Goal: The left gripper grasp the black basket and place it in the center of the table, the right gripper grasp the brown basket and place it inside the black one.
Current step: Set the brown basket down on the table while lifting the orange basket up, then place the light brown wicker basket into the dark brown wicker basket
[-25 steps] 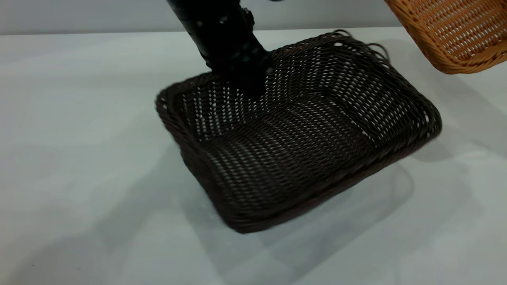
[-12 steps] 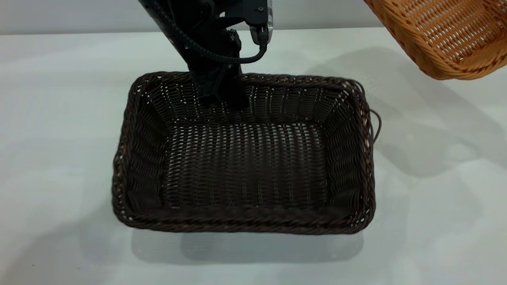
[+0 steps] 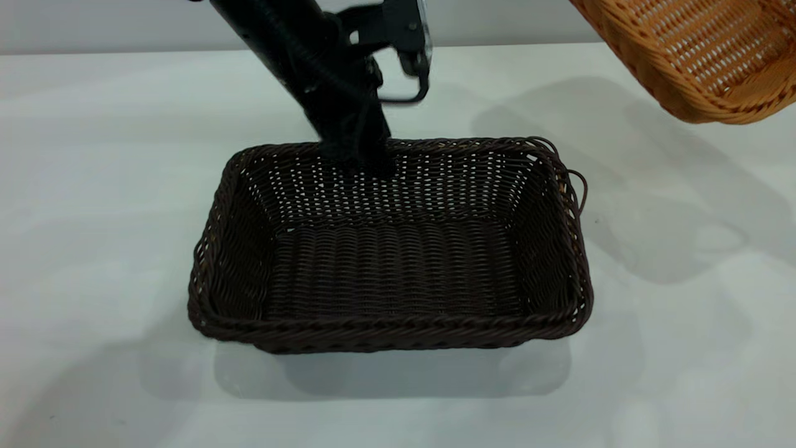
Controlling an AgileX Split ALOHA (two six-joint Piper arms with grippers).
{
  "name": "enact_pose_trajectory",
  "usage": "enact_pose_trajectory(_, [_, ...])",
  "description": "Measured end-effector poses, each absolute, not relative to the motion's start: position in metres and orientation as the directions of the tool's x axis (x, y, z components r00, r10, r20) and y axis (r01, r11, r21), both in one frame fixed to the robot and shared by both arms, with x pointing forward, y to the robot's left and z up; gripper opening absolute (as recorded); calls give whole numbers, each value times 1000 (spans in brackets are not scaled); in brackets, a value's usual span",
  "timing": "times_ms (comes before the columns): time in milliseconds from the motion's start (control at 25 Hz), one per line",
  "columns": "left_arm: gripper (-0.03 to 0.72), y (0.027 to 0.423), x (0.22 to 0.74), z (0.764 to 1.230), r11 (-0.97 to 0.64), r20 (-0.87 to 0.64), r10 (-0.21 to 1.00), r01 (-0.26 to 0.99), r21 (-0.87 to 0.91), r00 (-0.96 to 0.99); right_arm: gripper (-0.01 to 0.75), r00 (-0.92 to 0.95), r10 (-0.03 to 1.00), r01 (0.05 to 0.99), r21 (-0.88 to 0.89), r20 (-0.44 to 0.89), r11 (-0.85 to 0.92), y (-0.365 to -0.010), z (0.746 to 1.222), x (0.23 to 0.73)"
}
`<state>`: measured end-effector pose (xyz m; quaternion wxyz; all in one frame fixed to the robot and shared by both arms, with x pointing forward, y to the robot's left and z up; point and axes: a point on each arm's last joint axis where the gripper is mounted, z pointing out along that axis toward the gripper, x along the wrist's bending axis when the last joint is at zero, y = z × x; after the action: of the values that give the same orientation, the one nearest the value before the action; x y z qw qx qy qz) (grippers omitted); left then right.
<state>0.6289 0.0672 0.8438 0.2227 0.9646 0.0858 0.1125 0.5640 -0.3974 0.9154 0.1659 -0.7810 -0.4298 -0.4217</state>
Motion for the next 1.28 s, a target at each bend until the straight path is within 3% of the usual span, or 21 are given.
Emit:
enact_pose_trajectory(120, [508, 69, 635, 857, -819, 141, 386, 268, 507, 912, 77, 251, 562, 824, 130, 788, -551, -396, 929, 560])
enact_pose_trajectory(240, [522, 85, 644, 893, -711, 83, 545, 408, 573, 834, 77, 239, 613, 857, 132, 753, -497, -385, 941, 556])
enact_pose_trajectory(480, [525, 156, 660, 960, -497, -62, 740, 607, 620, 670, 77, 171, 726, 957, 63, 666, -283, -327, 953, 550])
enact_pose_trajectory(720, [527, 217, 667, 974, -417, -106, 804, 682, 600, 585, 77, 101, 769, 993, -20, 631, -114, -251, 951, 545])
enact_pose_trajectory(880, [527, 238, 669, 973, -389, -117, 826, 708, 590, 551, 77, 37, 823, 999, -4, 566, -42, -215, 947, 540])
enact_pose_trajectory(1280, [527, 239, 665, 972, -397, -150, 813, 725, 564, 562, 77, -55, 883, 994, -56, 467, 91, -180, 930, 563])
